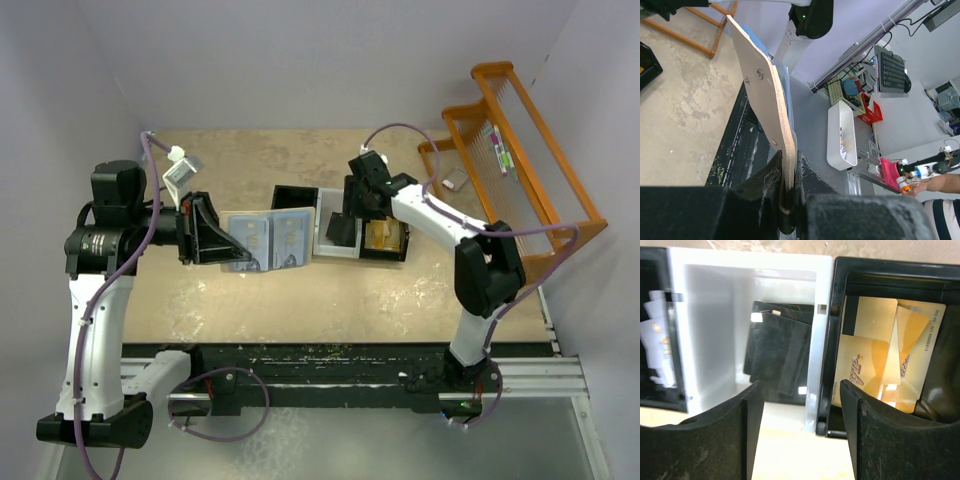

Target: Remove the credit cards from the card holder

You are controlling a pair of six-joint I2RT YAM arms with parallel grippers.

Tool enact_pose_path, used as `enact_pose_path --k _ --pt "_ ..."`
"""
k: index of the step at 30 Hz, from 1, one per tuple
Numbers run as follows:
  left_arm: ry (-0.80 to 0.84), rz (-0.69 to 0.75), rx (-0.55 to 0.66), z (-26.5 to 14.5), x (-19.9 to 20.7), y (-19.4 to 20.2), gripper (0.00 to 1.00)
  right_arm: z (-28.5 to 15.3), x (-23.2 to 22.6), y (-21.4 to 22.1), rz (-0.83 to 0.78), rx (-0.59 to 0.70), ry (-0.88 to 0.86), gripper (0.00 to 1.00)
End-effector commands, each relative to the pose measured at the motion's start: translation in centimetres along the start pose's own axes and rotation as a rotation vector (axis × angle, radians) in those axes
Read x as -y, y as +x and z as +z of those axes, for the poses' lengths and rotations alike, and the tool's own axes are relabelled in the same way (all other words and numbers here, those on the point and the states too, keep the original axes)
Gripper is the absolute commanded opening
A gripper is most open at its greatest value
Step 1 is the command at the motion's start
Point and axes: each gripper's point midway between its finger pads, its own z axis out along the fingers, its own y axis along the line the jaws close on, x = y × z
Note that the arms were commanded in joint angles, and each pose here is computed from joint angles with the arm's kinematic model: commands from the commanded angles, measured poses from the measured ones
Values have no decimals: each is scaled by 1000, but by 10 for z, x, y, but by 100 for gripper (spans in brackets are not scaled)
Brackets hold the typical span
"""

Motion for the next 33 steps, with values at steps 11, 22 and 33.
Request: enact_pose_path --k 11,22,33 --pt "-21 63 7 0 -8 -4 0 -266 -35 -89 120 486 -571 73" --pt "-85 75 16 0 -25 -7 0 -447 -121 -35 -171 555 -1428 68" --pt "-74 72 16 0 -20 -8 0 -436 -190 14 -298 349 -1620 54"
